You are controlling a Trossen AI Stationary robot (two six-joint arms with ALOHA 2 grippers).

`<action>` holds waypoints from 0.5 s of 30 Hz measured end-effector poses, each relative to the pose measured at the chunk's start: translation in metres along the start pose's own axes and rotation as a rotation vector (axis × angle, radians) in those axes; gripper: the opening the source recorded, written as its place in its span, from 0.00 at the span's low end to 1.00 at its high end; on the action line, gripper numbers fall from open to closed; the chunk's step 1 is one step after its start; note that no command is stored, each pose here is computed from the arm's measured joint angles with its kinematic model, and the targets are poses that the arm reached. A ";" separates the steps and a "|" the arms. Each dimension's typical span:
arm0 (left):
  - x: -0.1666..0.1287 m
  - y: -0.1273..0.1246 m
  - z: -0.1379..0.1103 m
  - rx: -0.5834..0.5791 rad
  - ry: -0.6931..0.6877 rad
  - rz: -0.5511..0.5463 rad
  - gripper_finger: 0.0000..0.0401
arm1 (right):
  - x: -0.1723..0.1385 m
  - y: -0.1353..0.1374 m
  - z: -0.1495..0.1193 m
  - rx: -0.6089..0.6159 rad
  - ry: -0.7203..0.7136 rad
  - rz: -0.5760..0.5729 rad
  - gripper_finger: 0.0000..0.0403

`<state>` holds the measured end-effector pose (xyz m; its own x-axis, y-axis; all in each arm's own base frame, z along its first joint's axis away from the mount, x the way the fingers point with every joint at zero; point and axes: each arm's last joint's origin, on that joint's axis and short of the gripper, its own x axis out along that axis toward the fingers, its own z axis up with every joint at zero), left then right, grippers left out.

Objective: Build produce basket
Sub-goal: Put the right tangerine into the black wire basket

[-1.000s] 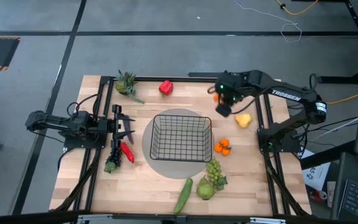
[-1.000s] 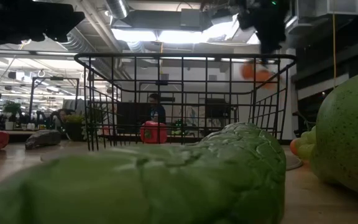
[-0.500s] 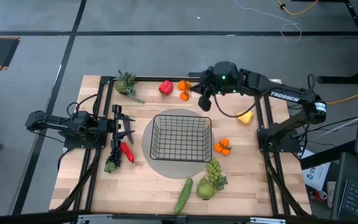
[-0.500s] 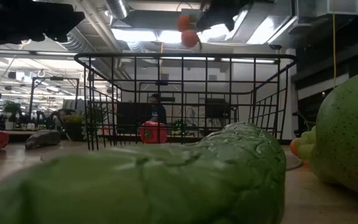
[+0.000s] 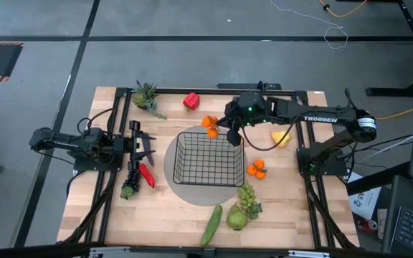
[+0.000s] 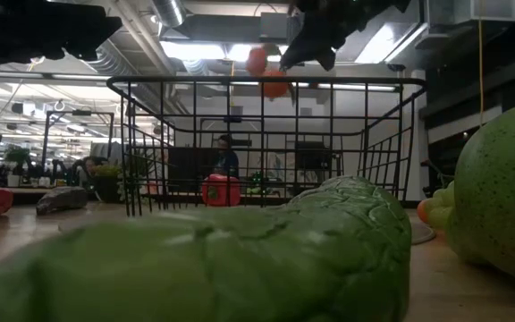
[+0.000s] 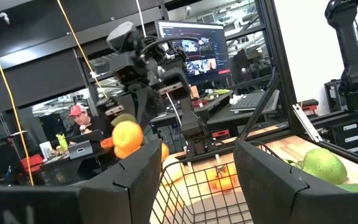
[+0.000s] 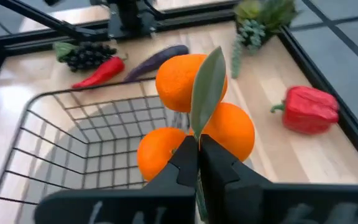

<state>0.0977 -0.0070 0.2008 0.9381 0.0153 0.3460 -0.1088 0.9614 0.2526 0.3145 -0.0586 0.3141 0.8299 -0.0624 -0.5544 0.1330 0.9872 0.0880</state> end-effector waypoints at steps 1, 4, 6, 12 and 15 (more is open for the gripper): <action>0.000 0.000 0.000 -0.001 0.000 0.000 0.49 | 0.000 0.003 0.000 -0.007 -0.001 0.007 0.00; 0.000 0.000 0.000 -0.020 0.000 0.000 0.49 | 0.001 0.012 -0.001 -0.038 0.007 0.030 0.00; 0.000 0.000 0.000 -0.024 0.000 0.000 0.49 | 0.001 0.017 -0.001 -0.047 0.008 0.043 0.00; 0.000 0.000 0.000 -0.024 0.000 0.000 0.49 | 0.001 0.028 -0.002 -0.066 0.015 0.071 0.00; 0.000 0.000 0.000 -0.024 0.000 0.000 0.49 | 0.001 0.029 -0.004 -0.073 0.030 0.076 0.01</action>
<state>0.0977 -0.0070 0.2008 0.9382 0.0150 0.3457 -0.1005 0.9678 0.2307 0.3173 -0.0291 0.3126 0.8195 0.0160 -0.5729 0.0296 0.9971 0.0702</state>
